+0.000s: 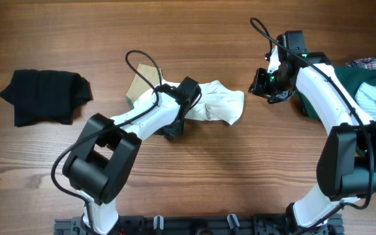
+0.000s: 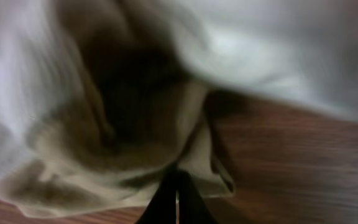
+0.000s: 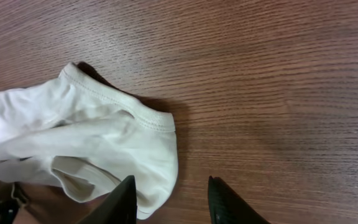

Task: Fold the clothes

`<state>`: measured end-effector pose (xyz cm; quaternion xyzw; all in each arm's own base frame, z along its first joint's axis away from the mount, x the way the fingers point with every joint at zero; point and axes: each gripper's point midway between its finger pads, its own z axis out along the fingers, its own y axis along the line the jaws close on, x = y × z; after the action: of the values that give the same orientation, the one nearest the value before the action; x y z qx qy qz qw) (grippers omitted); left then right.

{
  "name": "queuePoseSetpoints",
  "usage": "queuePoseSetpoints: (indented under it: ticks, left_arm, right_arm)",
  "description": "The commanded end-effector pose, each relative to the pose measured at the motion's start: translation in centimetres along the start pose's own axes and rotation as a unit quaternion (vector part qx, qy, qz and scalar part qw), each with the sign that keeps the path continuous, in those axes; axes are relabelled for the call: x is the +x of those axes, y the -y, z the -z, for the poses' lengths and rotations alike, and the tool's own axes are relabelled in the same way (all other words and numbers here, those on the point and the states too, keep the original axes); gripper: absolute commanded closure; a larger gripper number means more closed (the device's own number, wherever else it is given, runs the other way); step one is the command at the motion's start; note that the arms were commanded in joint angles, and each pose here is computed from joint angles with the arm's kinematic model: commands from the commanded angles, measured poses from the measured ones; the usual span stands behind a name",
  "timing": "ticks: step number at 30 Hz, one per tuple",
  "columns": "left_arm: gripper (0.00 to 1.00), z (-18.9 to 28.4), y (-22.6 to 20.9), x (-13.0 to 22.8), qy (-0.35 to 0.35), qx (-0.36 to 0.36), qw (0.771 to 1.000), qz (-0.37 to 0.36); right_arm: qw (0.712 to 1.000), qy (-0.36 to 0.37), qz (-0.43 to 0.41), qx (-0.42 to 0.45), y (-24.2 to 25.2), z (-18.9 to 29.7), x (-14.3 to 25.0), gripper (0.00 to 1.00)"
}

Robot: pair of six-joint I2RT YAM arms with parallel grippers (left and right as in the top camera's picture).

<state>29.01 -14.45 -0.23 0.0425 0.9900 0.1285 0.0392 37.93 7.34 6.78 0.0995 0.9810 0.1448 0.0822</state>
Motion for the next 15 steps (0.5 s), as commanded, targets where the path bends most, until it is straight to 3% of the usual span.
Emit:
queuePoseSetpoints:
  ticks: [1,8,12,15]
  left_arm:
    - [0.96,-0.3,1.2,1.6,-0.042,0.046,0.998,0.000]
    - [0.96,1.2,2.1,7.5,-0.182,0.097,0.978,-0.006]
    - [0.96,2.9,0.3,11.0,-0.261,0.065,0.963,0.004]
    - [0.96,4.7,-0.7,11.4,-0.253,0.062,0.965,0.007]
  right_arm:
    - [1.000,0.002,0.011,-0.009,-0.4,0.3,0.0,0.63]
    - [1.000,0.000,0.011,-0.009,-0.4,0.3,0.1,0.65]
    - [1.000,0.002,0.012,-0.009,-0.4,0.4,0.0,0.65]
    - [1.000,-0.002,0.023,-0.008,-0.4,0.4,0.2,0.65]
